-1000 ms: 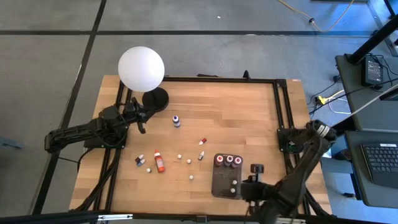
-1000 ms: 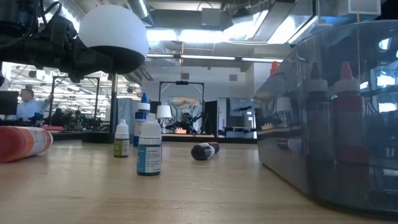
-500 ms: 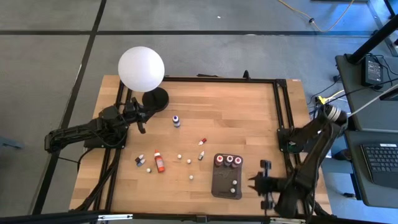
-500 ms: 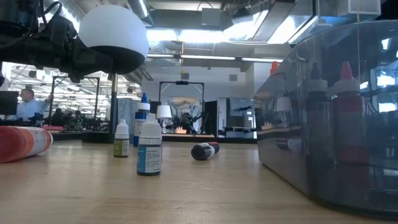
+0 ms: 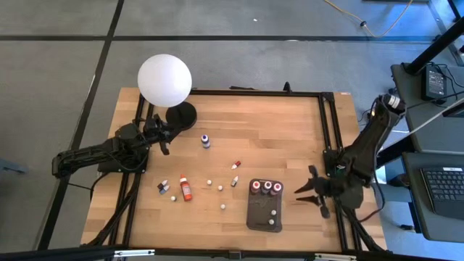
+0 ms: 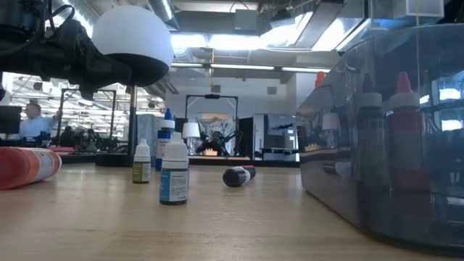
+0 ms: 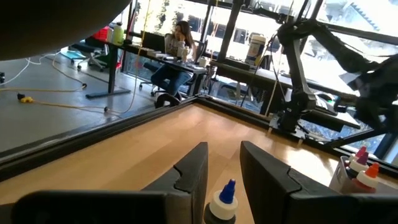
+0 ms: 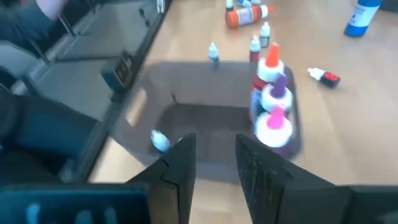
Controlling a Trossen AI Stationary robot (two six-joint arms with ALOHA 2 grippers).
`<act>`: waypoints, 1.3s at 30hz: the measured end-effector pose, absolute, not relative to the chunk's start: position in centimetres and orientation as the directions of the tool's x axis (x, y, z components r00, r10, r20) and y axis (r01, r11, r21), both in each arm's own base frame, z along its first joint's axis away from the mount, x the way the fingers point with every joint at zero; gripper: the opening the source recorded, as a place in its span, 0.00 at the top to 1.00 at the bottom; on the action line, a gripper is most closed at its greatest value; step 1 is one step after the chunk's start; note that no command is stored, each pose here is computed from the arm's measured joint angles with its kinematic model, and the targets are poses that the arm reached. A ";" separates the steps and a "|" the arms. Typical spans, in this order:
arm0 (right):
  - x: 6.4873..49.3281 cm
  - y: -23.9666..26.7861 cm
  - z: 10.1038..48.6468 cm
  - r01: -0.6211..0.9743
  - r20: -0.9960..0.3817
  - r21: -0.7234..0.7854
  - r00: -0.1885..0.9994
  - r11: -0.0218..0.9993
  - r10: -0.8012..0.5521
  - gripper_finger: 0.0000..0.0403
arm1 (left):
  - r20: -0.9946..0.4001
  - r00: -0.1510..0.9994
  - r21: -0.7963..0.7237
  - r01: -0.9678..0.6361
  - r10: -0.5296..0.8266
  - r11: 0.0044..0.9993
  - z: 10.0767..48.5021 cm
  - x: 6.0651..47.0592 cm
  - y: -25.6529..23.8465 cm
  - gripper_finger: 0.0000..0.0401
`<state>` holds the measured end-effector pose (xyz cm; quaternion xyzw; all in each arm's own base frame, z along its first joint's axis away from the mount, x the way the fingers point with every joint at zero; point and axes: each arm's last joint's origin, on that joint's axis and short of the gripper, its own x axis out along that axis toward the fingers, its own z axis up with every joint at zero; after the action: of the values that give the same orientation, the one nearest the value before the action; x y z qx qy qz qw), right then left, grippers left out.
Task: Pick & Place food coloring
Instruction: Put the large blue food coloring bottle into the black bin
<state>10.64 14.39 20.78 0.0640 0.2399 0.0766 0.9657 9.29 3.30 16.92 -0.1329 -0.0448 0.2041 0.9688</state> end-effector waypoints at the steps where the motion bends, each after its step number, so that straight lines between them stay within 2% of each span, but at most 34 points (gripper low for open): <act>1: 10.4 14.0 20.4 -0.129 -0.458 0.133 0.871 0.983 0.176 0.71 | 0.032 0.913 -0.276 -0.384 0.407 0.881 16.9 9.3 3.3 0.77; 7: 9.8 13.2 18.7 -0.178 -0.497 0.124 0.840 0.976 0.217 0.71 | 0.032 0.912 -0.276 -0.384 0.408 0.881 16.9 9.3 3.3 0.76; 11: 9.9 13.3 18.9 -0.158 -0.488 0.176 0.843 0.972 0.225 0.71 | 0.033 0.912 -0.276 -0.384 0.408 0.881 16.9 9.3 3.3 0.76; 16: 9.9 13.3 18.9 -0.175 -0.484 0.153 0.845 0.973 0.228 0.71 | 0.037 0.913 -0.276 -0.383 0.407 0.882 17.0 9.3 3.3 0.74; 20: 9.9 13.3 18.9 -0.166 -0.484 0.168 0.844 0.972 0.228 0.71 | 0.046 0.912 -0.277 -0.380 0.407 0.883 17.1 9.3 3.3 0.67; 24: 9.9 13.3 18.9 -0.172 -0.485 0.157 0.844 0.972 0.228 0.71 | 0.048 0.919 -0.295 -0.362 0.392 0.884 17.1 9.3 3.3 0.54; 29: 9.9 13.3 18.9 -0.213 -0.486 0.085 0.844 0.973 0.227 0.71 | 0.048 0.961 -0.364 -0.238 0.273 0.900 17.1 9.4 2.9 0.41; 33: 9.9 13.3 18.9 -0.215 -0.486 0.082 0.844 0.973 0.227 0.71 | 0.051 0.969 -0.458 -0.193 0.242 0.868 17.1 9.5 2.8 0.37; 39: 9.9 13.3 18.9 -0.225 -0.486 0.063 0.844 0.972 0.227 0.71 | 0.086 0.983 -0.453 -0.108 0.163 0.885 17.5 10.0 2.2 0.38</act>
<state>9.86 13.33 18.87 0.0019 0.2535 0.1175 0.9602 9.95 2.23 17.53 -0.2291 -0.0609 0.0699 0.9690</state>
